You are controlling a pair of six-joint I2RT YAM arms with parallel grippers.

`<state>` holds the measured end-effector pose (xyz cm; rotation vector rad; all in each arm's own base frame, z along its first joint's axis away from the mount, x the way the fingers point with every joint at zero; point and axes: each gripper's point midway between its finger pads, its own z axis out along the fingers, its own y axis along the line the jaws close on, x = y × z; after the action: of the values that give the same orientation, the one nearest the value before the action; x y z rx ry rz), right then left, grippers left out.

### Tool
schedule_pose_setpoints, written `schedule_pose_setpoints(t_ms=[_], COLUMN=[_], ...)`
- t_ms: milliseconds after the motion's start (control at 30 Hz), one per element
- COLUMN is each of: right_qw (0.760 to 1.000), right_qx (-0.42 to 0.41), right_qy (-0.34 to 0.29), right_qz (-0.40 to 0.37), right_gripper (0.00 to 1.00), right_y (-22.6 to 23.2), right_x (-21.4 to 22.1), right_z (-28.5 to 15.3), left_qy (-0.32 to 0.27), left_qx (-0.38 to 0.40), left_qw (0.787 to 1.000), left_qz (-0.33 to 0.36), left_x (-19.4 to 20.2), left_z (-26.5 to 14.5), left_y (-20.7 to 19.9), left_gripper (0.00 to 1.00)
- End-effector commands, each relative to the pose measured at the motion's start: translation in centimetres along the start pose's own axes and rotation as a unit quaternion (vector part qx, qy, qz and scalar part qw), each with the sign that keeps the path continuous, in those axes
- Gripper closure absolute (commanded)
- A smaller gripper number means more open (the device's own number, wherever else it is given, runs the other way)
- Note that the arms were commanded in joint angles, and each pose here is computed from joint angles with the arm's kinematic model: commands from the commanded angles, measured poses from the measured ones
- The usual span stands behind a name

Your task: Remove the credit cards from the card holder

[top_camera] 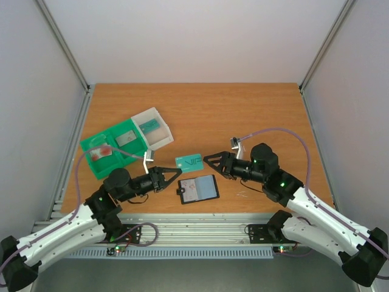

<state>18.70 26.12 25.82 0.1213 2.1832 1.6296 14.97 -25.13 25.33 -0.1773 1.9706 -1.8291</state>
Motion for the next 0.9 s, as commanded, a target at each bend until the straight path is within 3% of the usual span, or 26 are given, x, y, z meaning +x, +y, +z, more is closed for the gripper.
schedule_pose_setpoints(t_ms=[0,100,133,467,867], right_qw=[0.999,0.998,0.998,0.995,0.994], right_qx=[0.03,0.048,0.05,0.066,0.081], right_qy=[0.001,0.005,0.007,0.014,0.039], right_qz=[-0.03,-0.037,-0.038,-0.072,-0.062], right_gripper=[0.36,0.07,0.02,0.01,0.01], right_y=[-0.5,-1.1,-1.2,-0.9,-2.7], right_x=[0.5,1.0,1.2,1.8,3.0], right_z=[-1.2,-2.1,-2.3,-4.0,-3.8], left_qy=[-0.021,-0.031,-0.037,-0.091,-0.101], left_qx=[-0.037,-0.075,-0.098,-0.225,-0.303], left_qw=[0.998,0.995,0.993,0.968,0.942], left_qz=[0.037,0.053,0.054,0.068,0.099], left_x=[-0.7,-1.2,-1.4,-3.8,-6.8], left_z=[-0.8,-1.3,-1.6,-4.3,-4.9], left_y=[0.3,1.2,1.9,4.9,5.6], left_gripper=[1.0,0.99,1.0,1.0,1.0])
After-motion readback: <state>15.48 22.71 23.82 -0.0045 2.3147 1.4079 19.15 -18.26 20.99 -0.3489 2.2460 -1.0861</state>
